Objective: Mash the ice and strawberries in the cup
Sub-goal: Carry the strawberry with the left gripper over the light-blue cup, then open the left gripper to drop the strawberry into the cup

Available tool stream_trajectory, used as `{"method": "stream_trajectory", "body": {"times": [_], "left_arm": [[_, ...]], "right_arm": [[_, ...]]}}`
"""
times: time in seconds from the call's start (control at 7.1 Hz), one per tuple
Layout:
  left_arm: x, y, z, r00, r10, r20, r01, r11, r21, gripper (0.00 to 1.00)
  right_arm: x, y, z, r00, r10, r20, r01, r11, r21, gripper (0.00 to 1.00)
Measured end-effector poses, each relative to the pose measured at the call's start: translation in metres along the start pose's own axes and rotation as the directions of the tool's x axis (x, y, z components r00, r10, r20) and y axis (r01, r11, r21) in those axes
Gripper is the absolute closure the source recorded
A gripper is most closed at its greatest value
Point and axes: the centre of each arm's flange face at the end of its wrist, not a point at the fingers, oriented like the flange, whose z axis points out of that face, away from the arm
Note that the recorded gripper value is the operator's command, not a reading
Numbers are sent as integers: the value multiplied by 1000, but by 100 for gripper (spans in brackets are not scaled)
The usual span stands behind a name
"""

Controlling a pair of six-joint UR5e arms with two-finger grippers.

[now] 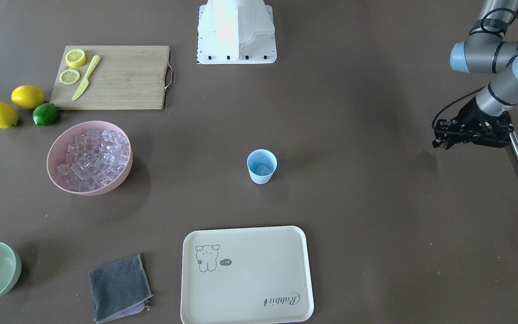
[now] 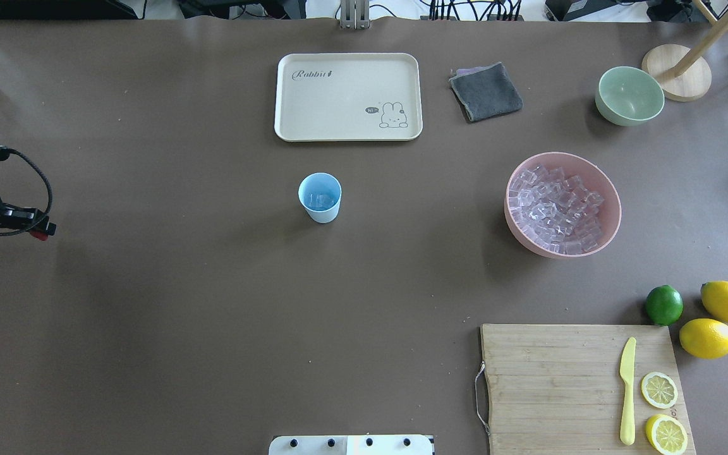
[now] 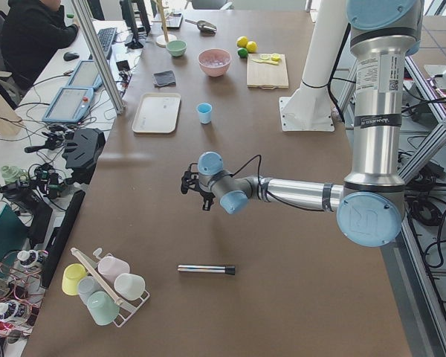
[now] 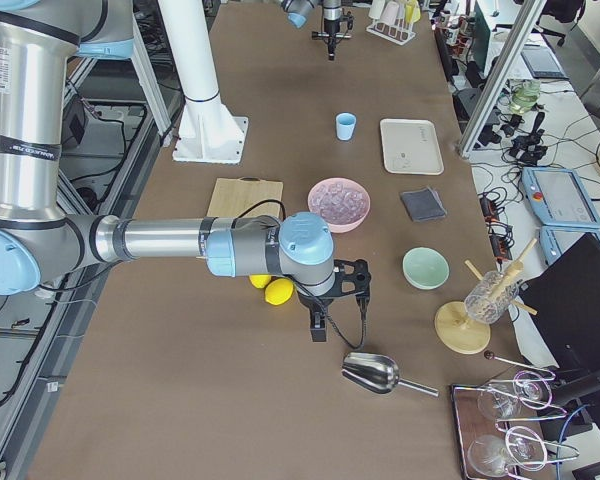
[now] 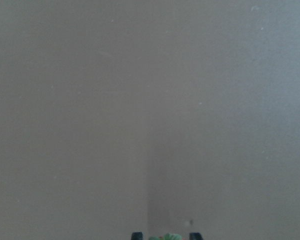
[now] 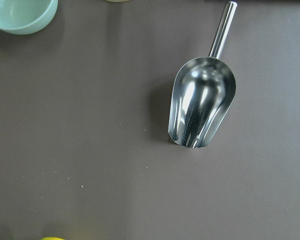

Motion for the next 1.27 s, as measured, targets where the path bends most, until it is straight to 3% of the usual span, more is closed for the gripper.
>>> {"method": "stream_trajectory", "body": {"times": [0.28,0.42,0.85,1.27], "left_arm": [[97,-65,-15,998,-66,22,66,998,12,70],[154,-80,-11,993,-118,31,118,993,7,70],[338,-90,-4,960,-269,81,270,963,7,70],[450,-101,-16,921,-381,79,380,924,30,70]], "right_arm": [[0,0,0,1000,1,-2,-1,1000,0,0],[0,0,1,1000,5,-1,-5,1000,-2,0],[1,2,2,1000,10,-1,-10,1000,-4,0],[1,2,1,1000,10,-1,-10,1000,-3,0]]}}
